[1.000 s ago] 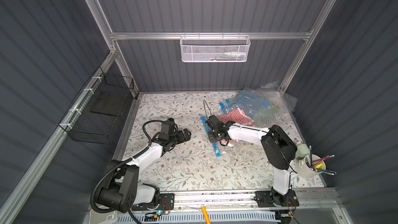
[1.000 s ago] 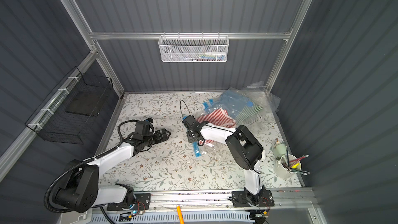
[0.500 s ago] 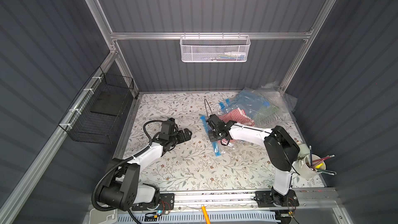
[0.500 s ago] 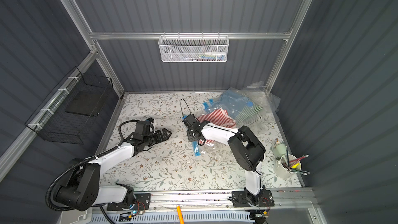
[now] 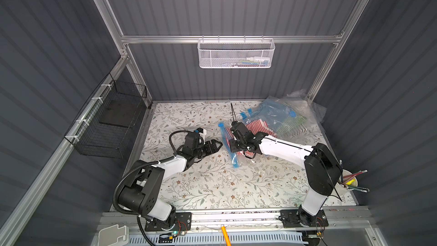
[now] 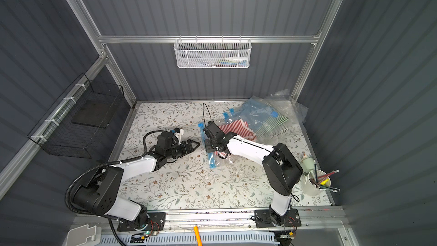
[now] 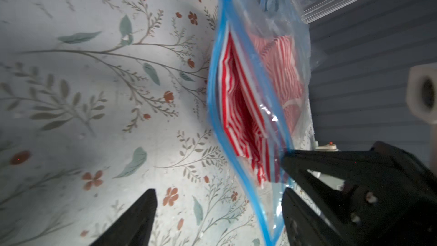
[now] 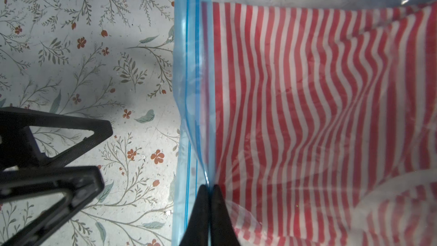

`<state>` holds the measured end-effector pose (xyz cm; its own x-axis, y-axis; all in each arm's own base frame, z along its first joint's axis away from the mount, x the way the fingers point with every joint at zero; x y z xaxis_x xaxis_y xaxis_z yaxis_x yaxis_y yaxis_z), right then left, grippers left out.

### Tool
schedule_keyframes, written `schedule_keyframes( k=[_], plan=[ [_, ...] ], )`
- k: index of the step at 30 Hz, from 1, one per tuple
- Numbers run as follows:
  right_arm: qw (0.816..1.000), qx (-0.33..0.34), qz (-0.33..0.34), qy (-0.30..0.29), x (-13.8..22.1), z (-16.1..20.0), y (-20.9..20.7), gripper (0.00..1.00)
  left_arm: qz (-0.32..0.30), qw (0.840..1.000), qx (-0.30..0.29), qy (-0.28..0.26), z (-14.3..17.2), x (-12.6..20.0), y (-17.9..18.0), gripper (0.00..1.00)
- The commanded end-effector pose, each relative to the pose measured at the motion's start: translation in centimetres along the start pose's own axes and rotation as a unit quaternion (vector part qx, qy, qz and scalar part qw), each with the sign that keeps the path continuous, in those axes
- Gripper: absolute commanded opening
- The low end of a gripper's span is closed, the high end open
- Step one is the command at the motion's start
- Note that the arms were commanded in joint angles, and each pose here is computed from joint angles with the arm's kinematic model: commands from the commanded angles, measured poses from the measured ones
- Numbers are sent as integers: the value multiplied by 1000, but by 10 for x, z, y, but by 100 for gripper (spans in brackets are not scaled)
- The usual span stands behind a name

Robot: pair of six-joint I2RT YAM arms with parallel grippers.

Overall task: Take the tank top out of the vacuum bag
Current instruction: Open the vacuum bag at the center of the board, then take out the tank top from the vacuum bag.

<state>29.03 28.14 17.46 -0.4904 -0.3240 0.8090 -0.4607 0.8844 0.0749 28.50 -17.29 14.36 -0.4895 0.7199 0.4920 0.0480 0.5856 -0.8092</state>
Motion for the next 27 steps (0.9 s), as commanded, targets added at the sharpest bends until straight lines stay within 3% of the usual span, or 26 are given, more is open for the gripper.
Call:
schedule_keyframes(
  k=[1, 2, 8, 19, 27],
  plan=[
    [1000, -4, -17, -12, 3, -4, 6, 0, 51, 999, -7, -6, -10, -5, -19, 65],
    [1000, -4, -16, -10, 2, -3, 5, 0, 56, 998, -8, -8, -10, -6, -20, 60],
    [999, -8, -27, -26, 7, -4, 6, 0, 76, 997, 8, -9, -13, -19, -17, 54],
    [998, -6, -40, -39, 9, -2, 7, 0, 79, 996, 35, 5, -11, -51, 2, 51],
    [999, 3, -24, -30, 5, -1, 6, 0, 90, 995, 44, 15, -12, -50, -3, 46]
  ],
)
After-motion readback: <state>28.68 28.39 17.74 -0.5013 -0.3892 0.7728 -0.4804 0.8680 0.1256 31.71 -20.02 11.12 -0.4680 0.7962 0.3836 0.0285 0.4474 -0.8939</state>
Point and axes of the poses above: each gripper's point midway between its finger pads, its own x axis back along the fingers, its own y axis along the line the jaws close on, z = x × y, the point moved 9 cm from there along x, back along the fingers, and after that the axes turned 9 degrees about x, right-handed, at the moved point
